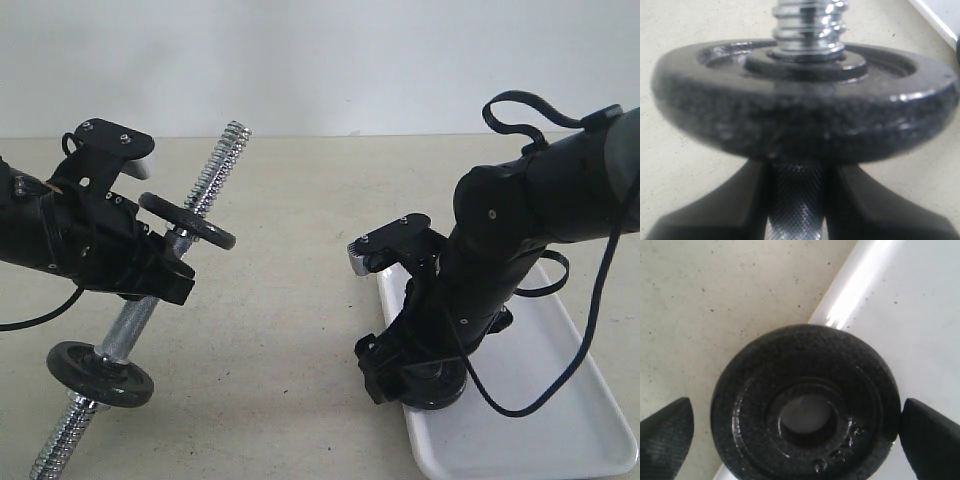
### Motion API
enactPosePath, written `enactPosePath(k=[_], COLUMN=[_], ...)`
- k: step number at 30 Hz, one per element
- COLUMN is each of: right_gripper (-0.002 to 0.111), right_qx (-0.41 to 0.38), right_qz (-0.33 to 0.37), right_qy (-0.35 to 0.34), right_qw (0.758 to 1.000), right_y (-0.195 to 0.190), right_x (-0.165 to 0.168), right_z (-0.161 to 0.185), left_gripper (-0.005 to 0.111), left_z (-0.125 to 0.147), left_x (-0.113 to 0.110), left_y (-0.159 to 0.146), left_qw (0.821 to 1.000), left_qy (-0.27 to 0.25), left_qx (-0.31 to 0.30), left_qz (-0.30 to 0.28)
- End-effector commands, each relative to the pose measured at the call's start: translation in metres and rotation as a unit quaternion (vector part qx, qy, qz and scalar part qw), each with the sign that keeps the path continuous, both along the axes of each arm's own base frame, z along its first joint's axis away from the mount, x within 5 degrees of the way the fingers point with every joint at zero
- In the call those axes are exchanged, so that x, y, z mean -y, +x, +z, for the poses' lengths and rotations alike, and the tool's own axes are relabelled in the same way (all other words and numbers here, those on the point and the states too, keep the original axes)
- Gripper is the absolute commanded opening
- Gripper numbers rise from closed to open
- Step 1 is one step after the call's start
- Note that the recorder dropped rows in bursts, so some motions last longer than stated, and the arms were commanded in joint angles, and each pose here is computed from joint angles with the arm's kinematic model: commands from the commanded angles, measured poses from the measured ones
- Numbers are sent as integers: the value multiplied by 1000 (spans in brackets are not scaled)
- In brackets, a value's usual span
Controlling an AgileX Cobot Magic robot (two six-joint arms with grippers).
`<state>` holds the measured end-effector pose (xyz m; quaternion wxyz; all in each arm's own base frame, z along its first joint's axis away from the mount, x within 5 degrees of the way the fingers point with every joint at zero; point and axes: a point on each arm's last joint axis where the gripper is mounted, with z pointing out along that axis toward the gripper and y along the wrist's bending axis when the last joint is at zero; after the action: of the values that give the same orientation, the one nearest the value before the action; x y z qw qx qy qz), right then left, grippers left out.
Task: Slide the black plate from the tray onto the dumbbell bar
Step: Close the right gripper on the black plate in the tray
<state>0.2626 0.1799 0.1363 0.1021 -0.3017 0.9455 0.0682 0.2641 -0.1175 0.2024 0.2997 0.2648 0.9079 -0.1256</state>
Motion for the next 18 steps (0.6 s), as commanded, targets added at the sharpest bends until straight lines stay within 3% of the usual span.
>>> enactPosePath(k=[1, 18], right_gripper=[102, 102], right_qx=[-4, 6], right_qz=[3, -2], right_qy=[-5, -1], right_qw=[1000, 1000], right_y=[-1, 4], right_x=[1, -2], right_z=[-2, -15], left_gripper=[4, 4], left_z=[24, 25], left_x=[1, 1], left_y=[9, 9], left_qw=[997, 997], left_qy=[-36, -36], left_qx=[60, 62], left_qz=[39, 39])
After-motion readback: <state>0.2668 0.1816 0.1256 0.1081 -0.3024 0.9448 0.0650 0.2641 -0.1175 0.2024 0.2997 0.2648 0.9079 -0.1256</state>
